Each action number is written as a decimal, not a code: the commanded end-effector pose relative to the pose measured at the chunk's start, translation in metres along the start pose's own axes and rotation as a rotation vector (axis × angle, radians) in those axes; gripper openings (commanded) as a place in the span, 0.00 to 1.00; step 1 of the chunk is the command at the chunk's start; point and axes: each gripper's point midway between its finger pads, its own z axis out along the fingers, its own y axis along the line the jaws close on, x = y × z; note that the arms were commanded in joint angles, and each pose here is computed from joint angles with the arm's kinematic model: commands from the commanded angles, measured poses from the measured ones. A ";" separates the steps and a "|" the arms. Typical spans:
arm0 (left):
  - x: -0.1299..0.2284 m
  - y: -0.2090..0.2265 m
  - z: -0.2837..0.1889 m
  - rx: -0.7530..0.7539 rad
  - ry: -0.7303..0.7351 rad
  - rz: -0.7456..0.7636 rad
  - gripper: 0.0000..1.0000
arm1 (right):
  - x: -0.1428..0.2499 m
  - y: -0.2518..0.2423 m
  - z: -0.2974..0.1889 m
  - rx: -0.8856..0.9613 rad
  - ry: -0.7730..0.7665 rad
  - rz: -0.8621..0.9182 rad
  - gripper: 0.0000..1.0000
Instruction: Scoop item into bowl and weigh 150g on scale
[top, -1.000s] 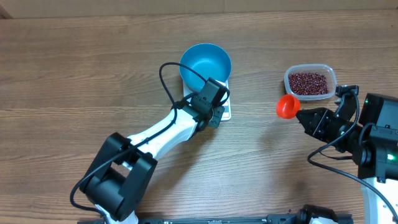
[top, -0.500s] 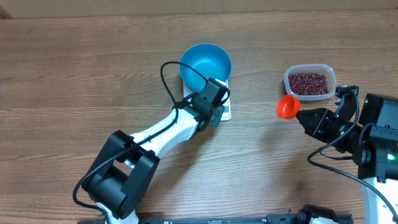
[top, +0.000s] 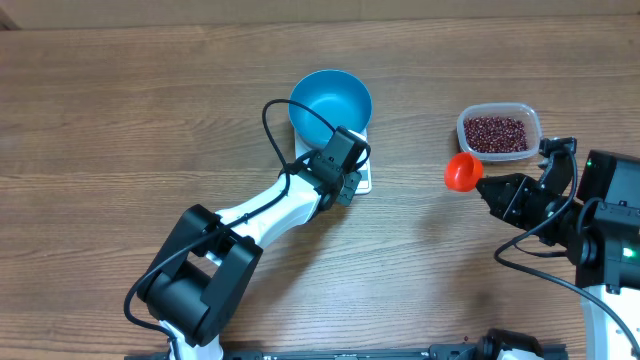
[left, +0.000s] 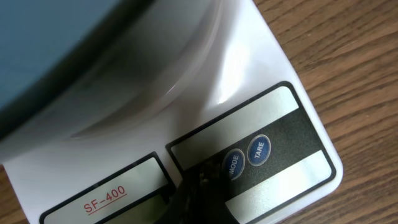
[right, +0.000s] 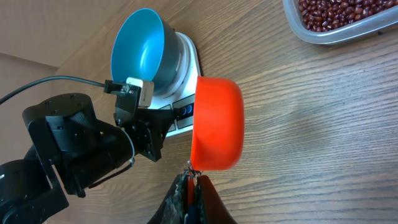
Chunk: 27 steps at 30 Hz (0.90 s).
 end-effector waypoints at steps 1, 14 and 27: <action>0.005 -0.004 0.004 0.014 0.012 0.039 0.04 | -0.008 0.004 -0.006 0.003 -0.032 -0.021 0.04; 0.006 -0.008 0.004 0.037 0.015 0.055 0.04 | -0.007 0.004 -0.006 0.004 -0.026 -0.017 0.04; 0.010 -0.007 0.008 0.026 0.028 0.055 0.04 | -0.004 0.003 -0.006 0.007 -0.017 -0.011 0.04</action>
